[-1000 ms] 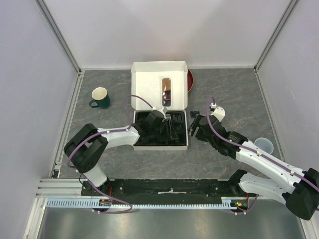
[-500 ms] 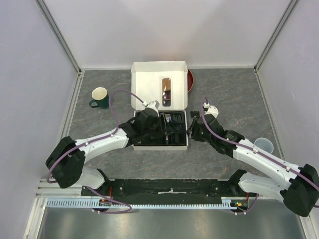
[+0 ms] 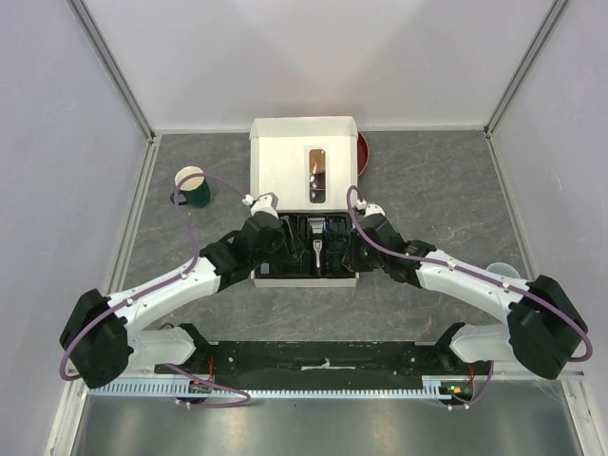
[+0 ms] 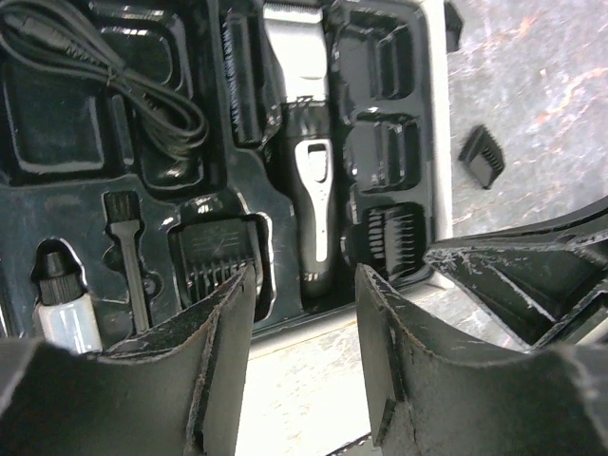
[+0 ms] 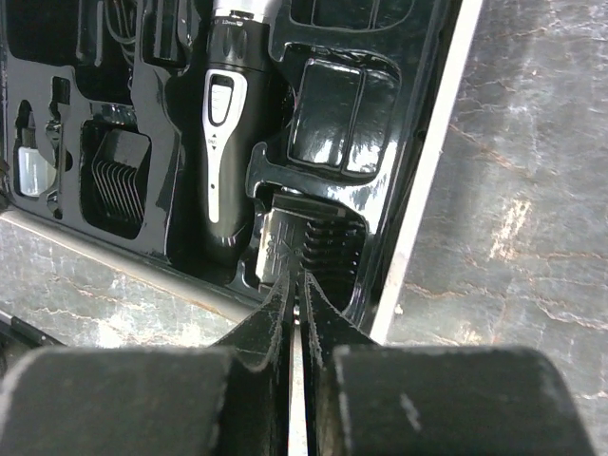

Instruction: Sort the hair-cutting tools

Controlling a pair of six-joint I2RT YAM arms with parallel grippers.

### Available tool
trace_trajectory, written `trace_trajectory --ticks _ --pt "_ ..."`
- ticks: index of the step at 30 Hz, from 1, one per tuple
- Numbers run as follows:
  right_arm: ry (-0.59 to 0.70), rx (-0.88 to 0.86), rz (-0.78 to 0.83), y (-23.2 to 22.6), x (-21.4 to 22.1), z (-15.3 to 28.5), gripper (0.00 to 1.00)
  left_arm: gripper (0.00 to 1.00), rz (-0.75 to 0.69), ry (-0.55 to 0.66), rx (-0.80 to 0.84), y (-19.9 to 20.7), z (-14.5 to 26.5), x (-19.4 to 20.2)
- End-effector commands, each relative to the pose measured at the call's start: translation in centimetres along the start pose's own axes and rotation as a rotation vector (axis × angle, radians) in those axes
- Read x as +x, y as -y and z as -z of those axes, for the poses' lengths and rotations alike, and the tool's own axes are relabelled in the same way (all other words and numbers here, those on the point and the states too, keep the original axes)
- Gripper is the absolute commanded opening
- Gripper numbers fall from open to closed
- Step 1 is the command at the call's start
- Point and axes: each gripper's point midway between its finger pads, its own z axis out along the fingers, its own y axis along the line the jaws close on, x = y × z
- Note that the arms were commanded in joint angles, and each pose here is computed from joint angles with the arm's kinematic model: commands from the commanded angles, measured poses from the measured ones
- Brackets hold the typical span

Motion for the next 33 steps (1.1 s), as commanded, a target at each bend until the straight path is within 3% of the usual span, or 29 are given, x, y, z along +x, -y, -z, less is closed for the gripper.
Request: trace_trajectory --ticks 1,14,22,25,26,28,33 --pt "0.009 -0.061 0.039 -1.8 -1.0 -1.1 0.09 0.52 -0.015 -0.024 -0.034 -1.3 -0.5 1.1" --pt "-0.062 0.103 0.047 0.7 0.3 -2.9 0.08 0.52 -0.011 -0.034 -0.033 -1.7 -0.6 1.2" --pt "0.045 0.114 0.013 -0.5 -3.4 -0.2 0.09 0.52 -0.008 -0.023 -0.038 -2.1 -0.2 0.9" --pt "0.116 0.084 0.007 -1.3 -5.2 1.5 0.30 0.52 -0.007 -0.017 -0.041 -2.3 -0.1 0.7" --pt "0.142 0.092 0.004 -1.2 -5.8 1.9 0.42 0.53 -0.008 -0.018 -0.041 -2.2 0.0 0.7" --pt "0.199 0.132 -0.007 -0.4 -6.8 2.8 0.54 0.55 -0.007 -0.012 -0.038 -2.2 0.2 0.5" --pt "0.285 0.279 -0.073 2.5 -7.8 3.7 0.68 0.60 -0.011 0.000 -0.040 -2.4 0.6 0.2"
